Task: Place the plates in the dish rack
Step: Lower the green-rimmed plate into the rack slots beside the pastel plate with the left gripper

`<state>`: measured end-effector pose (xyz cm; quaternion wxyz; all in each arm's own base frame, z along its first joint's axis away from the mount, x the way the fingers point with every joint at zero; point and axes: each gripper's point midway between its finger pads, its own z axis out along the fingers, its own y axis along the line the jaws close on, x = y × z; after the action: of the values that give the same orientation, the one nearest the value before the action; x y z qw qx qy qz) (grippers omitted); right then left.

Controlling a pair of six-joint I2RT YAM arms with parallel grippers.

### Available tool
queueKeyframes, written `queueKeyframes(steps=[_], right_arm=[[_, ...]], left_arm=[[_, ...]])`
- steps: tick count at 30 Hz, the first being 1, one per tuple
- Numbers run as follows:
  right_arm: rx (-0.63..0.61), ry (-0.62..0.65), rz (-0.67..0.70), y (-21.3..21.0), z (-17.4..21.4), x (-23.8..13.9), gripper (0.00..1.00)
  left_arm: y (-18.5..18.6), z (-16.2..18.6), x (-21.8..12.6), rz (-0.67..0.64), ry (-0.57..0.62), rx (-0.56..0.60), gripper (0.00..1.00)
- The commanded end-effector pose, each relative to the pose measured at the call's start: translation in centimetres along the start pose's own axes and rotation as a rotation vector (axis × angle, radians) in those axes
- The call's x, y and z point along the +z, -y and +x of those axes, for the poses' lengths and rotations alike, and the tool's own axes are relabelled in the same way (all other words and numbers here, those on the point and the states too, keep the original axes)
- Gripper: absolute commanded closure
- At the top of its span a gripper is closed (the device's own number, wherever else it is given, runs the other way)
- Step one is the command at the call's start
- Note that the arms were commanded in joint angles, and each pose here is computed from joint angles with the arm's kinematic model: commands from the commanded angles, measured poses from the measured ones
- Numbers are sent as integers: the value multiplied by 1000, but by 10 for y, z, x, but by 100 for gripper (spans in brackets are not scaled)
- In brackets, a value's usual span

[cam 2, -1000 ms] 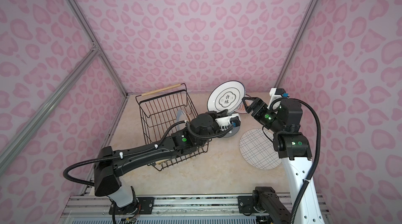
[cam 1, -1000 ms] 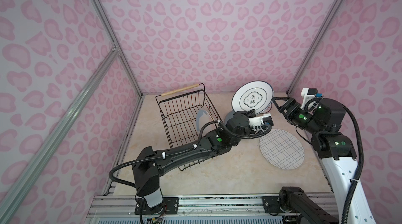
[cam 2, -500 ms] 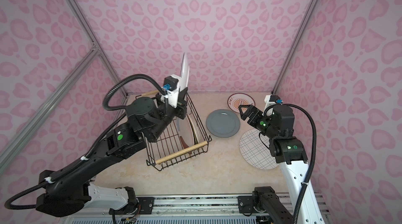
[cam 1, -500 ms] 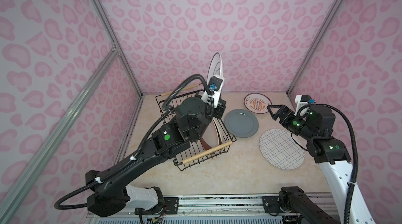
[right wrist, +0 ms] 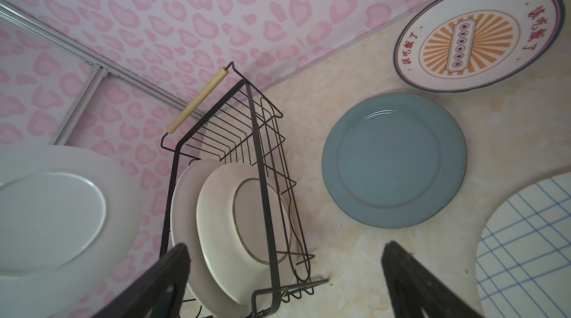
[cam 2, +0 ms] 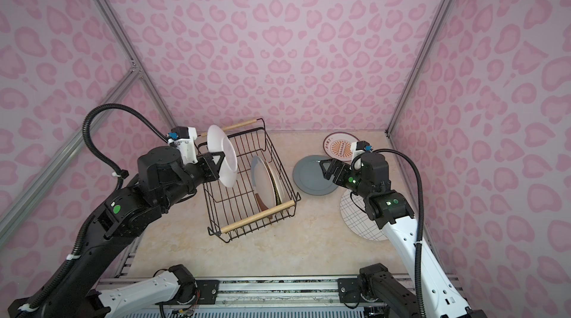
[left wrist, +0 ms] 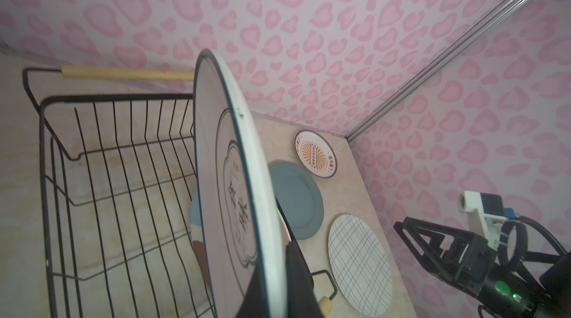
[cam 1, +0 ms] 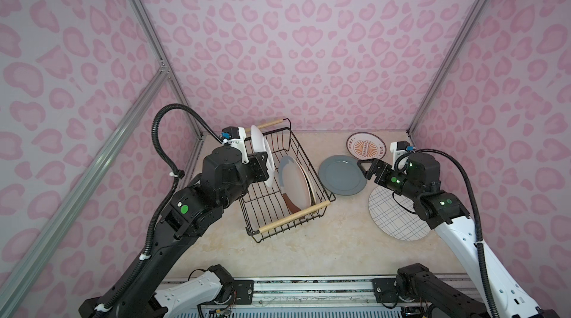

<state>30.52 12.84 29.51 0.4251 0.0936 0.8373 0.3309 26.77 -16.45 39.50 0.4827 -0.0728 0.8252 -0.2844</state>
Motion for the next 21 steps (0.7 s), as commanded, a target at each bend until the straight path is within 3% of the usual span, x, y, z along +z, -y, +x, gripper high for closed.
queueKeyframes(steps=[1, 8, 21], right_arm=[[-66, 22, -1, -4, -1, 3, 3], [-107, -29, -14, 0, 24, 9, 3], [-134, -70, -15, 13, 56, 10, 3]], left_arm=[[0, 12, 12, 47, -64, -147, 96], [-31, 43, 52, 1, -180, -290, 96], [-61, 88, 104, -110, -327, -301, 96]])
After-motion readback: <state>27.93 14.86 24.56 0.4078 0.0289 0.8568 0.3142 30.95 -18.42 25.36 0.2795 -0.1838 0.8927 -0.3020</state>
